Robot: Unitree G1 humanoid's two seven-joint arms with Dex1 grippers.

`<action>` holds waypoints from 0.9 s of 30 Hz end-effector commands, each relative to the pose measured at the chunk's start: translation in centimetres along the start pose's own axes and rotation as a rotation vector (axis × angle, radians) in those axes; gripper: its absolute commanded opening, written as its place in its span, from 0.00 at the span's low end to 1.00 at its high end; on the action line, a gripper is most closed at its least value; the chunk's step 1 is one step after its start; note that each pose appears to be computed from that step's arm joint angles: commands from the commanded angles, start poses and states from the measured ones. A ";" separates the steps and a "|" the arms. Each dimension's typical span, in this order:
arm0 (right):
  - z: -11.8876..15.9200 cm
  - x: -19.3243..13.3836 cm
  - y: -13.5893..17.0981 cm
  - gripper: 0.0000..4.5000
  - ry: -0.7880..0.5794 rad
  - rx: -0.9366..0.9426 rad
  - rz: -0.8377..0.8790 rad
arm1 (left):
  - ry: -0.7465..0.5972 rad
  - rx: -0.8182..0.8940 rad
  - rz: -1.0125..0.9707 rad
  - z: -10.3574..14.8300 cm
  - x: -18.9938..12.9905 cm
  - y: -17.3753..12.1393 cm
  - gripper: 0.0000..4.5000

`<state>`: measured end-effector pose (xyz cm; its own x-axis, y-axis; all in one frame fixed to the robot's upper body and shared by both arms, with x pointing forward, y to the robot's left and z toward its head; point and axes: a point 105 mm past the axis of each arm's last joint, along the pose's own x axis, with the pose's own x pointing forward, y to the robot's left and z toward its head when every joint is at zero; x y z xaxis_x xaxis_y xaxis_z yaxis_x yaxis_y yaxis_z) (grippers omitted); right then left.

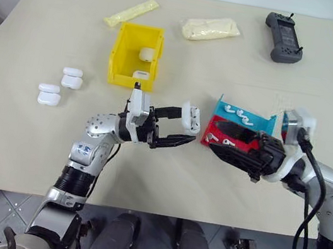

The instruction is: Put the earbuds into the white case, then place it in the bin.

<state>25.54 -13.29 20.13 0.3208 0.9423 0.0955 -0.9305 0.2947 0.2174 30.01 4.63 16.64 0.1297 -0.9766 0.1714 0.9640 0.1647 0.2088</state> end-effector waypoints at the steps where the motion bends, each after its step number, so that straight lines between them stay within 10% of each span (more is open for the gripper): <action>1: 0.6 0.0 0.2 0.91 0.025 -0.093 0.013 | 0.164 0.144 -0.038 0.1 0.1 0.4 0.61; 14: 0.2 4.2 1.4 0.01 0.174 -0.224 0.159 | 0.472 0.282 -0.141 -2.1 0.4 0.5 0.61; 27: -2.0 5.6 -0.5 0.01 0.359 -0.256 0.101 | 0.470 0.256 -0.125 -1.4 1.5 0.2 0.61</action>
<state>27.37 -7.51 18.47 0.1708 0.9582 -0.2296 -0.9847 0.1741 -0.0059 30.90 3.25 13.73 0.1560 -0.9227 -0.3526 0.9222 0.0082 0.3865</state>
